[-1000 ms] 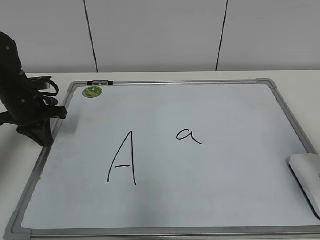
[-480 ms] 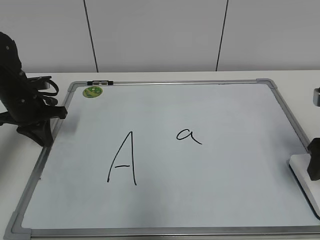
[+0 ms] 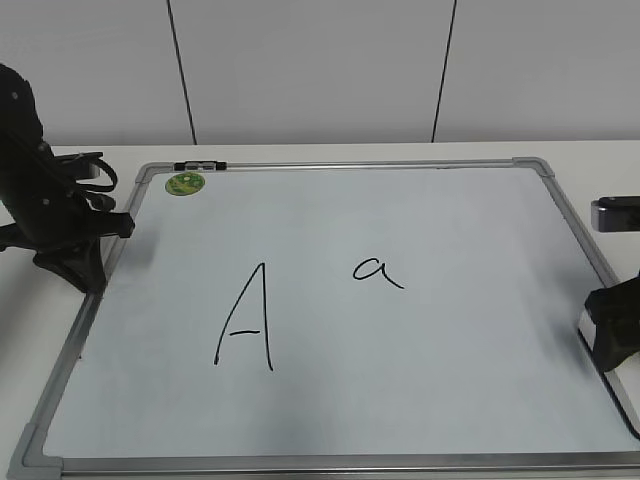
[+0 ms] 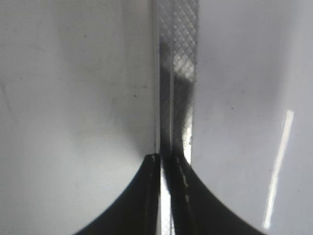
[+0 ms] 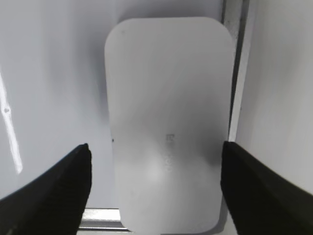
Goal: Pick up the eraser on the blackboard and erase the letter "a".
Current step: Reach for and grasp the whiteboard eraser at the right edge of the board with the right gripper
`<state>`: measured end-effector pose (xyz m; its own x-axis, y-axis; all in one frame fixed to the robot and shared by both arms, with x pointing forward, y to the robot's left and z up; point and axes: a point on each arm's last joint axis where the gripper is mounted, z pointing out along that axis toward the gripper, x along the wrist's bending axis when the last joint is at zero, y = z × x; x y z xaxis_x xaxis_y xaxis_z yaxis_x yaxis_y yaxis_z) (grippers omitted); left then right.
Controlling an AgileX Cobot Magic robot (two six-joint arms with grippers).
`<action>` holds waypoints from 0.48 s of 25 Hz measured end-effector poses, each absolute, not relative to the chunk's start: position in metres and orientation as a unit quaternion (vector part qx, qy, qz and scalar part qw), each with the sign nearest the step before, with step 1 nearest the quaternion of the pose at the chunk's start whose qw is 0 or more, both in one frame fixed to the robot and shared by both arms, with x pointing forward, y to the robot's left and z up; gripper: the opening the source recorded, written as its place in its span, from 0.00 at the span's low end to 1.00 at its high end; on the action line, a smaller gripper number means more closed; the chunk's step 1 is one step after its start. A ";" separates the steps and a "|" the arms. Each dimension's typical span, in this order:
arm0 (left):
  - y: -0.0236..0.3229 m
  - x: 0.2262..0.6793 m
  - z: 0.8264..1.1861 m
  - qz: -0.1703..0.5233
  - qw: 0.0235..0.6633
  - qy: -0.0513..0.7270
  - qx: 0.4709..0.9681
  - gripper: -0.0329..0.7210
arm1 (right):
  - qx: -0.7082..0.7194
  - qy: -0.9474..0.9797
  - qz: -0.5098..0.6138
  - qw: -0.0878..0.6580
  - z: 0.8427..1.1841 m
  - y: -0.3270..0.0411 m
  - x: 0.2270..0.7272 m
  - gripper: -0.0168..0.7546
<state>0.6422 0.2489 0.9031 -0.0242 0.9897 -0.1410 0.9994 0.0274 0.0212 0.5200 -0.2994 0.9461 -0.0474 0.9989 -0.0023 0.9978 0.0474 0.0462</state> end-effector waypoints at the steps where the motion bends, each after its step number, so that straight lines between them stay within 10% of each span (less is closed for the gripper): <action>1: 0.249 0.642 0.903 -0.042 0.058 0.714 0.696 0.08 | 0.690 0.724 0.012 0.013 0.943 -0.299 0.522 0.81; 12: 0.249 0.642 0.903 -0.042 0.058 0.715 0.696 0.08 | 0.689 0.725 -0.010 0.008 0.939 -0.302 0.528 0.81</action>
<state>0.6422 0.2488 0.9031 -0.0249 0.9896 -0.1420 0.9994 0.0282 0.0211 0.5283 -0.3018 0.9388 -0.0501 0.9984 -0.0256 0.9987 0.0500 -0.0043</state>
